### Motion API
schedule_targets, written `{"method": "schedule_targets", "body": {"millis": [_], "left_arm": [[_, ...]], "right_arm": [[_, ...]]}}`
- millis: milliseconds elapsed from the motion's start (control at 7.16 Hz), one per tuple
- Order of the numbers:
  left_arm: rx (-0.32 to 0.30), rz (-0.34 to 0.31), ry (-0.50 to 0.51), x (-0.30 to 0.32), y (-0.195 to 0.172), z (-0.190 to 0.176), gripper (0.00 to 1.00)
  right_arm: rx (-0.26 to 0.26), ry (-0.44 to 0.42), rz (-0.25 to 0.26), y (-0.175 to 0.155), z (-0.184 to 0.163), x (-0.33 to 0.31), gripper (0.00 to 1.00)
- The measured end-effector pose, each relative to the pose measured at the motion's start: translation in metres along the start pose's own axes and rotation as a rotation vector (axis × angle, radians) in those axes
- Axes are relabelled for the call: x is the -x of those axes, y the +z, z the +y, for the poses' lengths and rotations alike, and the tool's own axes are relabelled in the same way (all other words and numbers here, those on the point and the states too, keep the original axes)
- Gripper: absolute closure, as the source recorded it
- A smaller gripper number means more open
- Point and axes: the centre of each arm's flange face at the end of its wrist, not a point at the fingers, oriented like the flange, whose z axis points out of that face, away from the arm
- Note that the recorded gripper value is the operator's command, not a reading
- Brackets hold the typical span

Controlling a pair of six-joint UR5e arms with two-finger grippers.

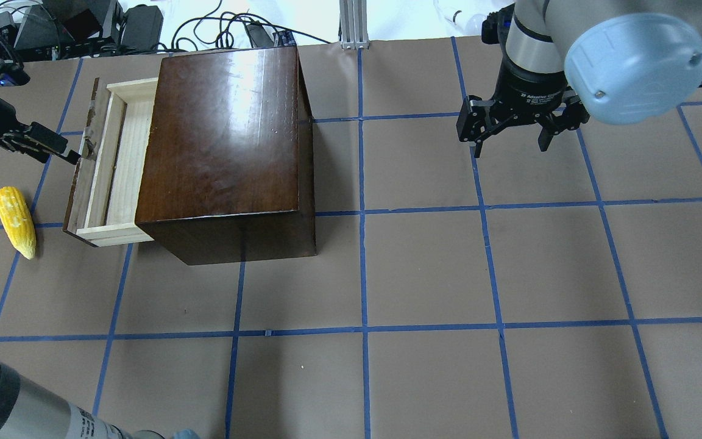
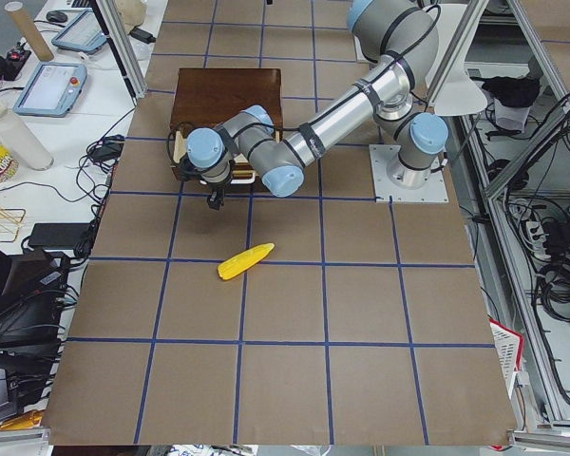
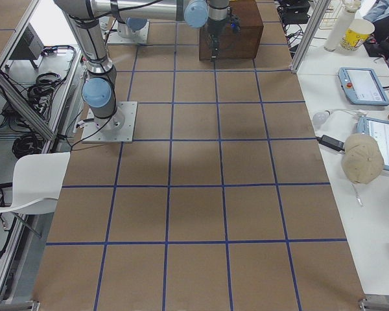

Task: Open drawer and put corn inside
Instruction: 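Release the handle and move the left gripper over the yellow corn, then lower the left gripper and grasp the yellow corn cob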

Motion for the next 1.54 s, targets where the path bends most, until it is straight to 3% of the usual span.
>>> {"method": "schedule_targets", "body": {"millis": [279,559,699,1118,1537], "left_arm": [[0.021,-0.086,-0.102,0.011,-0.044,0.001,0.00],[0.019,-0.126,-0.236,0.044,-0.052,0.017,0.00],[0.012,-0.143,-0.304,0.065,-0.049,0.030,0.00],[0.019,-0.283,-0.398,0.100,-0.016,0.059,0.00],[0.027,-0.285,-0.523,0.102,0.011,0.073,0.00]], "right_arm": [[-0.001,0.000,0.000,0.000,0.000,0.000,0.00],[0.000,0.000,0.000,0.000,0.000,0.000,0.00],[0.000,0.000,0.000,0.000,0.000,0.000,0.00],[-0.001,0.000,0.000,0.000,0.000,0.000,0.00],[-0.001,0.000,0.000,0.000,0.000,0.000,0.00]]}}
